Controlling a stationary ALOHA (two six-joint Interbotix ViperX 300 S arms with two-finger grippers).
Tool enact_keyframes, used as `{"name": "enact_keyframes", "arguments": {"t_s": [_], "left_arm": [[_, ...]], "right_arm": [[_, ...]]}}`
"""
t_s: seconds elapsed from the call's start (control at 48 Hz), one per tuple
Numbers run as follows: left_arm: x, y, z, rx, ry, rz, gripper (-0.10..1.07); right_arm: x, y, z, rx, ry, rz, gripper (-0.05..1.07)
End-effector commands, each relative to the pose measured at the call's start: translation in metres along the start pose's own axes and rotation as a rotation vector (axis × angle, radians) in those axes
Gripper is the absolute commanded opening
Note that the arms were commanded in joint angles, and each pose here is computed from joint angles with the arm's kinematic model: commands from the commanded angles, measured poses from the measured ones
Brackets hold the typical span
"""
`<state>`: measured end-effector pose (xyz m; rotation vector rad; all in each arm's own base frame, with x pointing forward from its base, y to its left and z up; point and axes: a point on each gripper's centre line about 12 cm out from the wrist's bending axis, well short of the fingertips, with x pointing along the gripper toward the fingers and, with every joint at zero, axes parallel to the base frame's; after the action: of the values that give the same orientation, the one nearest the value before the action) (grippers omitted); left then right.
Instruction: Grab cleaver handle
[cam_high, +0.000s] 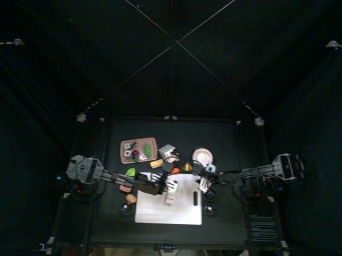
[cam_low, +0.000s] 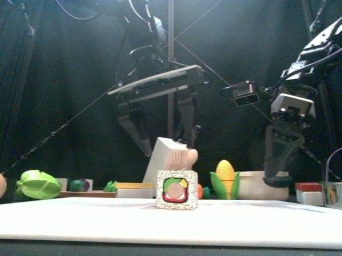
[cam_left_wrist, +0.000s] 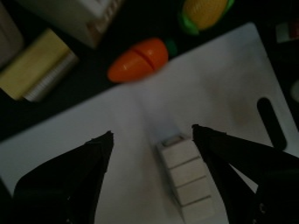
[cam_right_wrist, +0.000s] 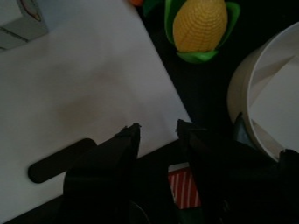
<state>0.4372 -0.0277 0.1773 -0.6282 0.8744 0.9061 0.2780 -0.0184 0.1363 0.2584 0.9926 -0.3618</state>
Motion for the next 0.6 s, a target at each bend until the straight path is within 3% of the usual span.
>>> {"name": "enact_keyframes", "arguments": {"t_s": [0.0, 0.167, 0.417, 0.583], "left_arm": [[-0.025, 0.001, 0.018, 0.052, -0.116, -0.024, 1.03], [-0.040, 0.012, 0.027, 0.138, -0.238, -0.032, 1.03], [-0.061, 0.049, 0.025, 0.171, -0.283, -0.046, 1.02], [-0.075, 0.076, 0.020, 0.180, -0.280, -0.156, 1.02]], "right_arm": [[-0.010, 0.004, 0.018, 0.001, -0.063, 0.021, 0.78], [-0.016, 0.009, 0.036, -0.013, -0.110, 0.030, 0.78], [-0.020, 0.014, 0.053, -0.001, -0.142, 0.036, 0.78], [-0.031, 0.012, 0.064, 0.036, -0.157, 0.022, 0.78]]}}
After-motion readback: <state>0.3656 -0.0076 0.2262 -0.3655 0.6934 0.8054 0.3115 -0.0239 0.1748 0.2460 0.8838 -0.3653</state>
